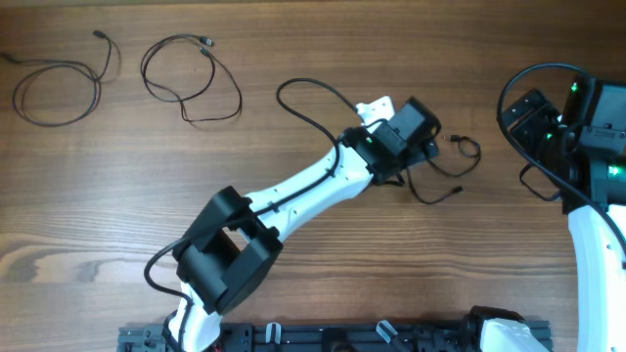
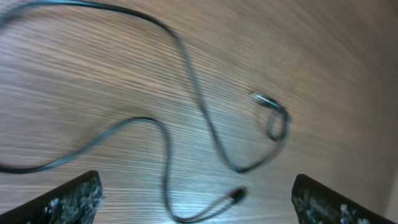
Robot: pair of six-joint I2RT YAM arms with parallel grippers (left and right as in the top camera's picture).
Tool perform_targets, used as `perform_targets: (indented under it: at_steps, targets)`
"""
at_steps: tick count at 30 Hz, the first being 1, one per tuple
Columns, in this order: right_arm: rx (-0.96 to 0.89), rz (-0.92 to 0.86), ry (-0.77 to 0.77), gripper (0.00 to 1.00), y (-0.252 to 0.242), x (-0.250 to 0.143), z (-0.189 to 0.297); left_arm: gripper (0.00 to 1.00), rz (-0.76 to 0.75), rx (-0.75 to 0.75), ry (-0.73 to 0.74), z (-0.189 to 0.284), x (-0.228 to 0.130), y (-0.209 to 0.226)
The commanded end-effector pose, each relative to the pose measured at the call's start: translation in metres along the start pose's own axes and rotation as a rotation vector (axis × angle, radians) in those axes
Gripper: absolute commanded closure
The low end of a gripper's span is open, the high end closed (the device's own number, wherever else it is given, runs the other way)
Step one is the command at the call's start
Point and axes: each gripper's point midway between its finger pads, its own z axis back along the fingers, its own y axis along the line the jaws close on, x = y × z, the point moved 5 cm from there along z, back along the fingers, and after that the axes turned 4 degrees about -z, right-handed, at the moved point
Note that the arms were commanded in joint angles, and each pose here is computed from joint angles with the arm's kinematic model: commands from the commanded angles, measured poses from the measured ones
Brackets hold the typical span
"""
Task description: Untangle cables
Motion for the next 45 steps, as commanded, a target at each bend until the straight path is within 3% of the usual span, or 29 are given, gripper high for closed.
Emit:
perform_targets:
  at_steps: [1,5,8,12,19,20,21,23,27,28,32,36,40,45]
  targets:
    - [0.052,0.014,0.014,0.00,0.007,0.001,0.003,0.01,0.193,0.040,-0.066,0.013,0.044,0.003]
    - [0.082,0.014,0.030,0.01,0.011,0.000,0.003,0.01,0.304,0.089,0.039,-0.002,0.057,-0.012]
    - [0.079,0.017,0.034,0.00,0.011,-0.001,0.003,0.01,0.391,0.137,0.157,-0.033,0.045,-0.013]
    - [0.095,0.018,0.067,0.00,0.012,-0.006,0.004,0.01,0.620,0.229,0.291,-0.068,0.016,0.005]
    - [0.102,0.020,0.094,0.00,0.012,-0.010,0.004,0.01,0.685,0.295,0.346,-0.110,-0.005,0.026]
    - [0.103,0.020,0.094,0.00,0.012,-0.010,0.004,0.06,0.687,0.318,0.351,-0.115,-0.008,0.032]
    - [0.102,0.021,0.094,0.00,0.012,-0.011,0.004,0.29,0.689,0.344,0.351,-0.118,-0.011,0.038]
    - [0.098,0.021,0.098,0.00,0.012,-0.011,0.004,0.62,0.679,0.386,0.304,-0.119,-0.008,0.048]
    - [0.099,0.047,0.098,0.00,0.011,-0.012,0.004,0.82,0.661,0.409,0.254,-0.119,0.001,0.057]
    - [0.099,0.046,0.098,0.00,0.011,-0.012,0.004,0.96,0.662,0.416,0.254,-0.119,0.002,0.059]
    - [0.099,0.047,0.098,0.00,0.011,-0.012,0.004,0.96,0.629,0.558,0.235,-0.105,0.020,0.098]
    - [0.084,0.046,0.085,0.00,0.010,-0.010,0.003,0.96,0.691,0.952,0.121,-0.040,0.078,0.197]
    - [0.077,0.046,0.074,0.00,0.009,-0.008,0.003,0.96,0.736,1.217,0.104,0.020,0.108,0.258]
    - [0.059,0.045,0.046,0.00,0.007,-0.004,0.003,0.96,0.671,1.145,0.048,0.083,0.163,0.284]
